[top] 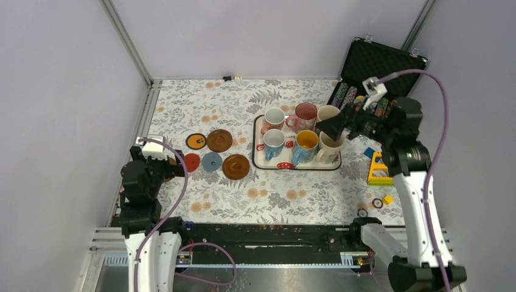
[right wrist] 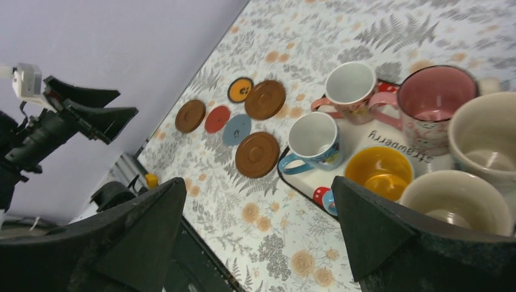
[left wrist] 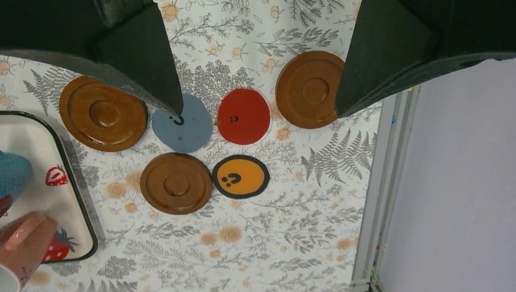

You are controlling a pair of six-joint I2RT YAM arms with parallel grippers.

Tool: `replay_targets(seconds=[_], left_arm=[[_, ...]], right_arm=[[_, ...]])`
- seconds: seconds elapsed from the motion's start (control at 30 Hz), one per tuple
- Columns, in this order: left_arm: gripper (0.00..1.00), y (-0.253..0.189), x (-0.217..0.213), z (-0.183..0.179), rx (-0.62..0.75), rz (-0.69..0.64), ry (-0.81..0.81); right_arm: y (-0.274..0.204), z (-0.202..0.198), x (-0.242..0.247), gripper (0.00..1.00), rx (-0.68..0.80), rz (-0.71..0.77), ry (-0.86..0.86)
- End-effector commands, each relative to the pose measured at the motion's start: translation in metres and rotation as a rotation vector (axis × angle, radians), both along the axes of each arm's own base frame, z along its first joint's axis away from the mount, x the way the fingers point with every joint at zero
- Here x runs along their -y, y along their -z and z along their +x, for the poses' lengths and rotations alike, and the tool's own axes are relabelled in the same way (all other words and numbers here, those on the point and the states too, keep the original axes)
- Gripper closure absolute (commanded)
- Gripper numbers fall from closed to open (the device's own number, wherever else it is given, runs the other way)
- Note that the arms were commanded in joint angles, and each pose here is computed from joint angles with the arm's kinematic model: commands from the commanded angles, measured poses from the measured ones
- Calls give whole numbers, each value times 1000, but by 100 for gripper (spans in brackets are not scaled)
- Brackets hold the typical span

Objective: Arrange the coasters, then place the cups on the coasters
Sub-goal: Move the coaster to the center of the board.

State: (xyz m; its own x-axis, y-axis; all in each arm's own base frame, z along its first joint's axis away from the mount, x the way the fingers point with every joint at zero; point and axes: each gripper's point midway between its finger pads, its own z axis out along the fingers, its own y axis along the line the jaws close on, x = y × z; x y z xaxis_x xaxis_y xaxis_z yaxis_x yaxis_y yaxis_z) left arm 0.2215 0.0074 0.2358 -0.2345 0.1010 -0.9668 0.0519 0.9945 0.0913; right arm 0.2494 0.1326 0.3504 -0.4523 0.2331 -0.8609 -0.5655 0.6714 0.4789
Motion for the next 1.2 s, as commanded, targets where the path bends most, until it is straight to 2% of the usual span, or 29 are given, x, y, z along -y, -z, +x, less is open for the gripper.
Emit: replay_targets(seconds=[0.0,0.17,0.47,0.67,0.8,1.17], left_arm=[[1,-7,3,11,38,13,32],[1,12,10,16,-23,3,86],[1,18,7,22,-67,-11,63],[1,19,8,21,-68,-10,69],[1,26,17,20,-95,-12,132],[1,33,22,22,-179,-32,168]], right_arm=[[3,4,-21,2,-37,-66,-78],[38,6,-33,2,-60,-112,-134],[71,9,-40,2,-142,-119,-151],[72,11,-45,2,-157,-115,-161],[72,6,-46,2,-137,-128,-172],[71,7,-41,2,-113,-143,-137]])
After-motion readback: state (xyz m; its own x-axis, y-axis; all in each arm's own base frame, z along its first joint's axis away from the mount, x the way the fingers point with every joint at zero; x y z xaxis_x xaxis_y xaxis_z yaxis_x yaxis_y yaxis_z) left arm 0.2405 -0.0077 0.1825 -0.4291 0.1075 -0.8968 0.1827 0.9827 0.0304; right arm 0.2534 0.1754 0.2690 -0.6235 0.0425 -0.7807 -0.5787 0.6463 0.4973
